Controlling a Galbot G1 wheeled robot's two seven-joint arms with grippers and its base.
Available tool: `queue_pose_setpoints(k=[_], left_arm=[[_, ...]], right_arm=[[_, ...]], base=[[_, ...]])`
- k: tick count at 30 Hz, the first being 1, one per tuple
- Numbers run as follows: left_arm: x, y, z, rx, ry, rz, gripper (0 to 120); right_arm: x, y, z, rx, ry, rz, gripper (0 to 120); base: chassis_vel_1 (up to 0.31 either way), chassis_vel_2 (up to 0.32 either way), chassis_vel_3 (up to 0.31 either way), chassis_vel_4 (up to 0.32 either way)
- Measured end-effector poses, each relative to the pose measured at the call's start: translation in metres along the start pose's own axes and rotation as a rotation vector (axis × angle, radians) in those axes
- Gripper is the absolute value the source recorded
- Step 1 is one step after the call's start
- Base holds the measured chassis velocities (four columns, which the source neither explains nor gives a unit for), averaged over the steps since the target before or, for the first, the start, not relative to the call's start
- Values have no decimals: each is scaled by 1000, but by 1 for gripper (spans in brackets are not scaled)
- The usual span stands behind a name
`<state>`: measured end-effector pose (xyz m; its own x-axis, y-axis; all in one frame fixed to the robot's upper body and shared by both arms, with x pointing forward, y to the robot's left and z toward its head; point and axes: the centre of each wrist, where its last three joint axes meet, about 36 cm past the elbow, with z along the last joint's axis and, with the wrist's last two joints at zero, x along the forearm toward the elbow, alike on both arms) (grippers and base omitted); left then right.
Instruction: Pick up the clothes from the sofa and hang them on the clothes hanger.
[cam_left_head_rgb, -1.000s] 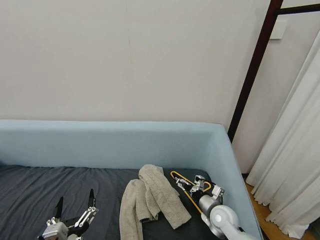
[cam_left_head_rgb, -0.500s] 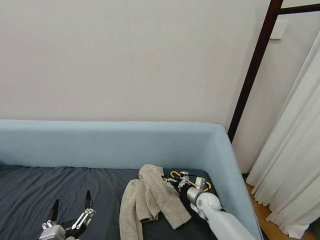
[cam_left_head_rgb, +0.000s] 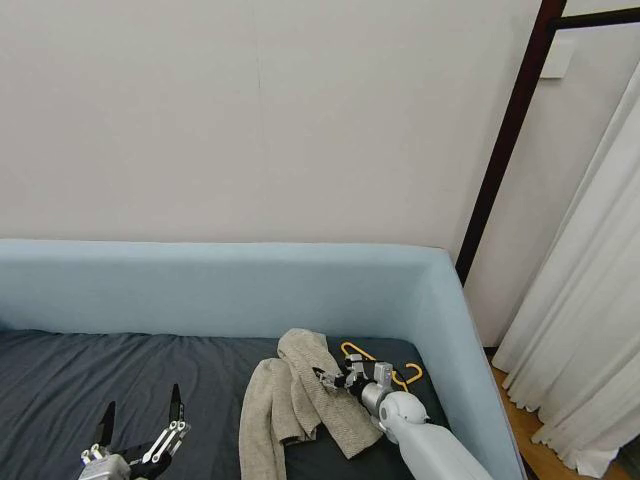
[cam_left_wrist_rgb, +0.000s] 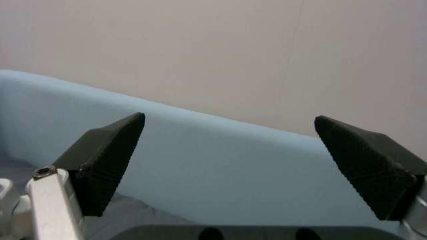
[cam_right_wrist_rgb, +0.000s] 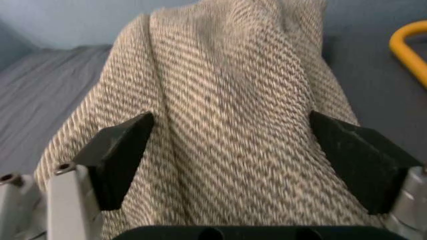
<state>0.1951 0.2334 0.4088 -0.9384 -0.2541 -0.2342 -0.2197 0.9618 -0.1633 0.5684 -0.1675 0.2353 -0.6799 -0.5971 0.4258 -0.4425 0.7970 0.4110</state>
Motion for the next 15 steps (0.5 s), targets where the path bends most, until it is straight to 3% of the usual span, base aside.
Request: queue_pose_setpoints(k=[2,5,8,15], left_arm=[[0,0,0,0,-1,0,100],[-1,1,3,1,0,-5,100],[-2,1,5,2,1,-8,100],[-5,2,9,2,1,-7,100]], right_arm=[[0,0,1,5,5,-2,82],[0,0,7,30,9,-9,67],[1,0,8,44,2,-10,60],[2,2,12,92,-18,-7,32]], base=[[0,0,0,0],[0,0,0,0],[0,0,0,0],[0,0,0,0]])
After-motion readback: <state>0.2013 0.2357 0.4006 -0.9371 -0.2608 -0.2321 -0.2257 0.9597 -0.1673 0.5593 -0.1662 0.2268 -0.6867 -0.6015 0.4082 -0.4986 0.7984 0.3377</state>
